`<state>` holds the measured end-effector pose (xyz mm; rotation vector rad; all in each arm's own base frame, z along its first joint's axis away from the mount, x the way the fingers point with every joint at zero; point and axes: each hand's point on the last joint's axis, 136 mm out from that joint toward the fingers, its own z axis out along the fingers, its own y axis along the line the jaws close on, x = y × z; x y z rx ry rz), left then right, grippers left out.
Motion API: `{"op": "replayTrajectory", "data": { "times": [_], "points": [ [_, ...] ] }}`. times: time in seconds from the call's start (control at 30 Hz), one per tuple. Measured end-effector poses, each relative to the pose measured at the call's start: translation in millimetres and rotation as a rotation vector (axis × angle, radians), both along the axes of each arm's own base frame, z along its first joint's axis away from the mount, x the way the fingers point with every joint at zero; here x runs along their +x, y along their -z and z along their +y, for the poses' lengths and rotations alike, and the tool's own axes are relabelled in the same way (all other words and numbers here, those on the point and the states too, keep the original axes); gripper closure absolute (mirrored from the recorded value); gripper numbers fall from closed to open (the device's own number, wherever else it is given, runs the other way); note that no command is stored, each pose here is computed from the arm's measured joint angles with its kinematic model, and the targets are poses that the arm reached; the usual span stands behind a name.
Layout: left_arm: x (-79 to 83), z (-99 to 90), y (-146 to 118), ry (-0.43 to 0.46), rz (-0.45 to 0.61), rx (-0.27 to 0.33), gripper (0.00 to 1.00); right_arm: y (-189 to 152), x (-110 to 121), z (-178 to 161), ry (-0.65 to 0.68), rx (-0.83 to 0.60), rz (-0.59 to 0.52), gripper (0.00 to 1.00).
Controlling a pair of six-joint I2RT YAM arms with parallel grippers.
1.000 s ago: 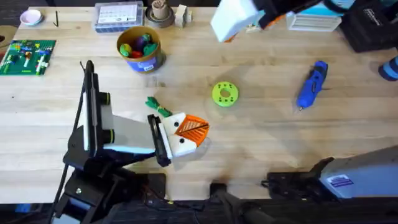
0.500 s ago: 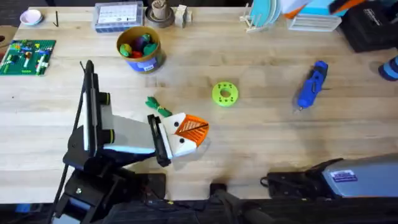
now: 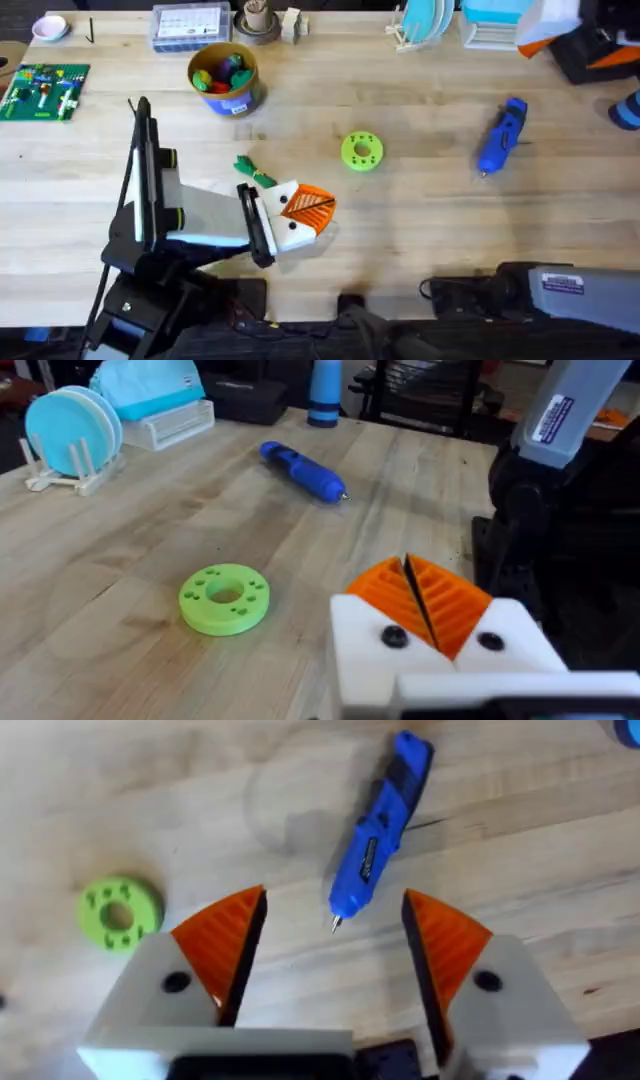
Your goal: Pick up the gripper from the table and insert it into the empty holder that is missing its gripper. Then pick up a screw, insert it into the mounting hole, and use the screwdriver to tighten it. Finally, clean up the table by picking up the vegetable and placing it into the bucket.
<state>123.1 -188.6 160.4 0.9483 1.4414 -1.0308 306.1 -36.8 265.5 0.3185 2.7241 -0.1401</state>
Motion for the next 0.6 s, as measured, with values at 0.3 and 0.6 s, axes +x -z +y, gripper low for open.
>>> {"op": "replayTrajectory", "data": {
  "times": [0.3,0.6],
  "points": [
    [0.1,0.1,0,-0.001,0.000,0.000,0.997,90,27,-42,0.186,0.102,0.083,0.137],
    [0.1,0.1,0,-0.001,0.000,0.000,0.997,153,46,-65,0.295,0.159,0.188,0.135]
  ]
}}
